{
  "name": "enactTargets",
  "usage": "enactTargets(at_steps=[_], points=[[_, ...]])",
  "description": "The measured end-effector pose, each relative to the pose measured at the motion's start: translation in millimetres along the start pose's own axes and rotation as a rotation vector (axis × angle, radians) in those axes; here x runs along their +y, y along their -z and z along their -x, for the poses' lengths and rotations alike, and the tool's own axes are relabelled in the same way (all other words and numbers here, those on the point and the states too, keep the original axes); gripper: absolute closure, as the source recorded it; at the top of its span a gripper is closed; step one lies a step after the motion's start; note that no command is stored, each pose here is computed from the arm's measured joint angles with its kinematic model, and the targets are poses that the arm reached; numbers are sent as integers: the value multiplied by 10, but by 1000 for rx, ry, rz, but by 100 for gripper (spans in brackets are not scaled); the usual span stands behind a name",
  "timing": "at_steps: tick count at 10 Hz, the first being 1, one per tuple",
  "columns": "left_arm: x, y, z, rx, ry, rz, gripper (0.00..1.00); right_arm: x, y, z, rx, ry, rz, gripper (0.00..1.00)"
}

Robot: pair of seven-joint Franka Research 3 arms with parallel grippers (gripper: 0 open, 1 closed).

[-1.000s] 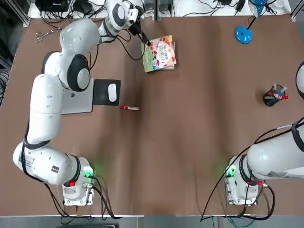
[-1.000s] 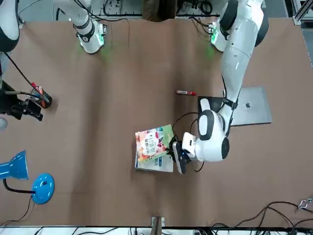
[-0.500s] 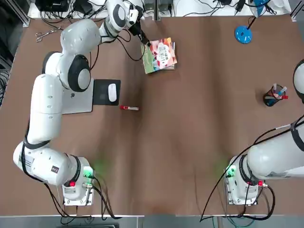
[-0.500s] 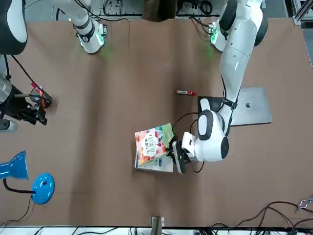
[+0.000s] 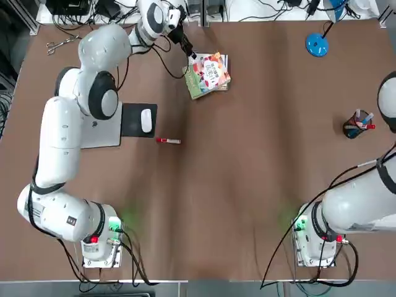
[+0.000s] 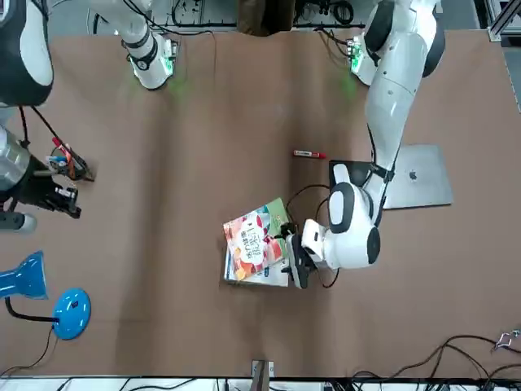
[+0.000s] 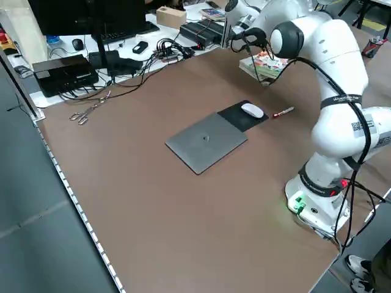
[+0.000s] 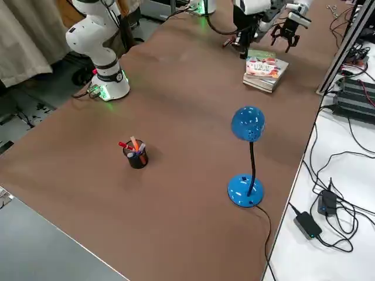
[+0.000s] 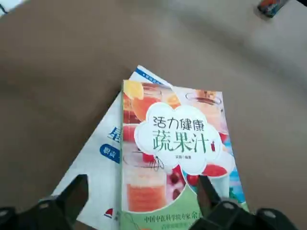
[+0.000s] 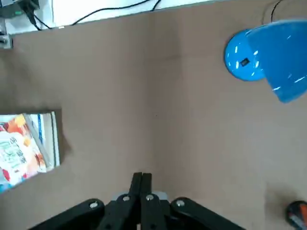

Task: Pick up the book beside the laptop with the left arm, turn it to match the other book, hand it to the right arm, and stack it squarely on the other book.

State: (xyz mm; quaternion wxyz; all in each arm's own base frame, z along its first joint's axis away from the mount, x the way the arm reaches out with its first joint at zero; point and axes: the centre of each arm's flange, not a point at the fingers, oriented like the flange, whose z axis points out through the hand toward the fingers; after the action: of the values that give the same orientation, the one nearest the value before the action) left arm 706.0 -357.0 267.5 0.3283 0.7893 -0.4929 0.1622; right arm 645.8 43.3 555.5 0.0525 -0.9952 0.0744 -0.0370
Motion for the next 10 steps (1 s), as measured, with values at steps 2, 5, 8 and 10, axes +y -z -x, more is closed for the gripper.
enactTargets(at_steps=[2,5,8,10], points=[[60,464,-197,-35,155,-56,0,-498,-223,47,-12,-99,-26,100],[32,1344,-122,-156,408,-86,0,-1544,-815,179,14,-267,-90,99],[121,2129,84,-351,674,-214,0,-2733,-1451,545,79,-412,-208,100],[299,2548,69,-424,734,-352,2,-3219,-1915,791,84,-497,-264,99]])
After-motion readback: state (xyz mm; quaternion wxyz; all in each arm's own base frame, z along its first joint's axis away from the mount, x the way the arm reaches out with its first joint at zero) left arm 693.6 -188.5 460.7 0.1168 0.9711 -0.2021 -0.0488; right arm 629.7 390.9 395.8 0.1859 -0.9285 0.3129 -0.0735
